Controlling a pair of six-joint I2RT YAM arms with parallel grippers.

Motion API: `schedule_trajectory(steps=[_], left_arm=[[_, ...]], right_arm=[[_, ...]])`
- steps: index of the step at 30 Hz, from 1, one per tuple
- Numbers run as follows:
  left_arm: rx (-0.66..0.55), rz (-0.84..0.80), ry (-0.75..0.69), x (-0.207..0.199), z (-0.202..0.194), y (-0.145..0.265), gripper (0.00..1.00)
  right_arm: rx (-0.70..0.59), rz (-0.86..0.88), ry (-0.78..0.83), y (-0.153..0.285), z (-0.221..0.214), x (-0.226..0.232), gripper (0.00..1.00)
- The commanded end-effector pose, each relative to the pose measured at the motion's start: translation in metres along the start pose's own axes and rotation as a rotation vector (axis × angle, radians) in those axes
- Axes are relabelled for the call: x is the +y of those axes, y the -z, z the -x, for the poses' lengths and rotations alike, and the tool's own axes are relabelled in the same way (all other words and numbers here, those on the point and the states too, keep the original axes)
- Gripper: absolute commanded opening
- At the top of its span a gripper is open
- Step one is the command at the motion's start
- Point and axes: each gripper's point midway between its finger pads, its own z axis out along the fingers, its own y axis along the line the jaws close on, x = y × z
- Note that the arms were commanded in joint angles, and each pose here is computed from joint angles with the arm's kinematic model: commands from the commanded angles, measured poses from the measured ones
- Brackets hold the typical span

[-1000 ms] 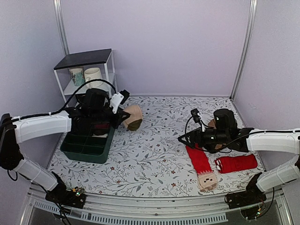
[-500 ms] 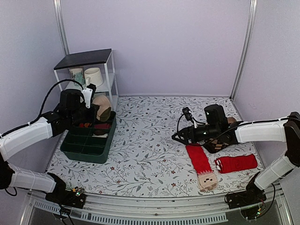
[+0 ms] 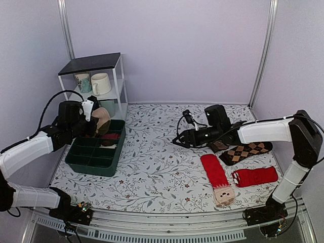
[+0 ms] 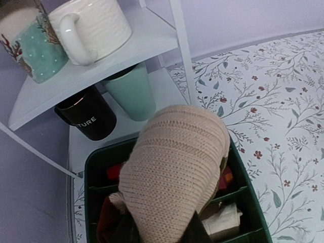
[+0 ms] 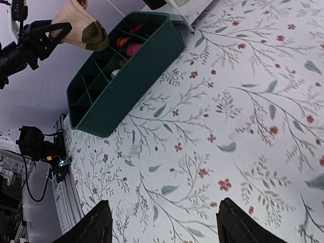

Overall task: Roll the socks
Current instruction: Adjust the storage box at the corner of the board.

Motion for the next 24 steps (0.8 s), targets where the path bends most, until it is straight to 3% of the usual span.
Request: schedule_trajectory(steps=[1, 11, 17, 24], left_arm=[[-0.079, 0.035, -0.002, 0.014, 0.016, 0.010, 0.00], [-0.171, 0.005, 0.070, 0.012, 0.028, 0.032, 0.00], [-0.195, -0.005, 0.089, 0.010, 0.027, 0.034, 0.00], [-0.228, -0.051, 0.101, 0.003, 0.037, 0.039, 0.00]], right_arm=[[0.064, 0.048, -0.044, -0.045, 0.009, 0.025, 0.70], [0.121, 0.118, -0.217, -0.154, 0.032, 0.079, 0.67], [0.177, 0.148, -0.308, -0.216, 0.011, 0.085, 0.62], [0.215, 0.216, -0.375, -0.246, -0.002, 0.097, 0.53]])
